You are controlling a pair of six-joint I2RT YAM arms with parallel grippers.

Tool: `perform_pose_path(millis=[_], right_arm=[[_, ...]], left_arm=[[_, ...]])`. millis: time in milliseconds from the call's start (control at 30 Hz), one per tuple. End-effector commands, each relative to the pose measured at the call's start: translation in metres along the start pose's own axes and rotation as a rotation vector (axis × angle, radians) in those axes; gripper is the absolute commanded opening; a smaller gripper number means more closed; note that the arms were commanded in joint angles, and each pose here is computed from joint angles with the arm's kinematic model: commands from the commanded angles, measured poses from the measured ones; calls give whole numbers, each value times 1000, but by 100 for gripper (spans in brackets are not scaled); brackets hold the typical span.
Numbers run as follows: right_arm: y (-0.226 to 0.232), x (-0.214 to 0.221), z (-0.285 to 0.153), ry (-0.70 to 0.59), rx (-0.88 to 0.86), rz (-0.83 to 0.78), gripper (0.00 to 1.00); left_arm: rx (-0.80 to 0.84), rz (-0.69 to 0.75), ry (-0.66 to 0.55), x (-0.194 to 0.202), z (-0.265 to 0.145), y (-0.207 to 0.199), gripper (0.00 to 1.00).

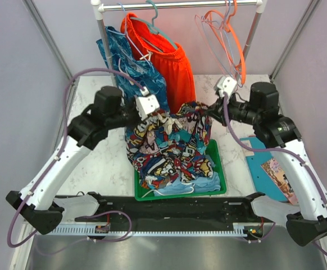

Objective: Place the shorts on the hanger

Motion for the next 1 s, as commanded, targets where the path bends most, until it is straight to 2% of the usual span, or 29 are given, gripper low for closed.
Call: perform_pose_path(millis=[0,33,167,200,233,333,367,400,467,500,533,567,600,667,700,767,833,967], right_arm=[[20,49,-8,66,-111,-144,0],[25,78,-5,123,-151,-120,0],[39,143,-3,222,-234,-175,0],[38,155,-1,240,-249,-217,0],[44,181,0,285,-278,-216,0],[46,216,3,348,-302,-255,3],[46,220,6,353,-305,-259,4],[46,225,6,364,-305,-257,15],[49,228,7,381,-326,-254,27],[50,226,6,384,-336,-254,44],[49,220,6,377,-342,-277,53],[53,220,0,395,-356,-271,60],[53,217,-4,399,-359,-279,69],[57,207,-15,403,-358,-289,77],[56,195,-19,387,-349,-307,89],[65,187,-35,399,-368,-309,98],[69,170,-47,382,-369,-326,98],[79,154,-70,386,-359,-314,98]], left_arm=[[109,27,43,39,-4,-56,2],[176,14,92,63,4,-80,2],[334,-11,173,97,21,-150,2],[361,-30,170,102,24,-159,2],[386,-69,216,118,28,-171,2],[418,-70,283,143,36,-188,2],[434,-59,305,149,39,-194,14],[446,-55,312,151,39,-197,27],[481,-67,306,148,38,-200,49],[529,-77,296,145,33,-205,54],[535,-73,266,134,31,-201,59],[547,-75,243,128,26,-199,74],[571,-76,228,123,21,-198,84],[599,-97,176,104,11,-191,88],[598,-104,131,89,6,-184,89],[619,-107,123,81,-6,-180,90],[615,-86,75,65,-16,-171,91],[603,-65,77,59,-28,-165,92]])
Point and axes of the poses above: each gripper's point midway between its finger pads, its own z axis out along the fingers, its own y axis along the line the jaws close on, x = y × z, the point moved 4 cm from there along -z, back along the fingers, and after that the axes turned 7 degrees about z, right-handed, at the moved point
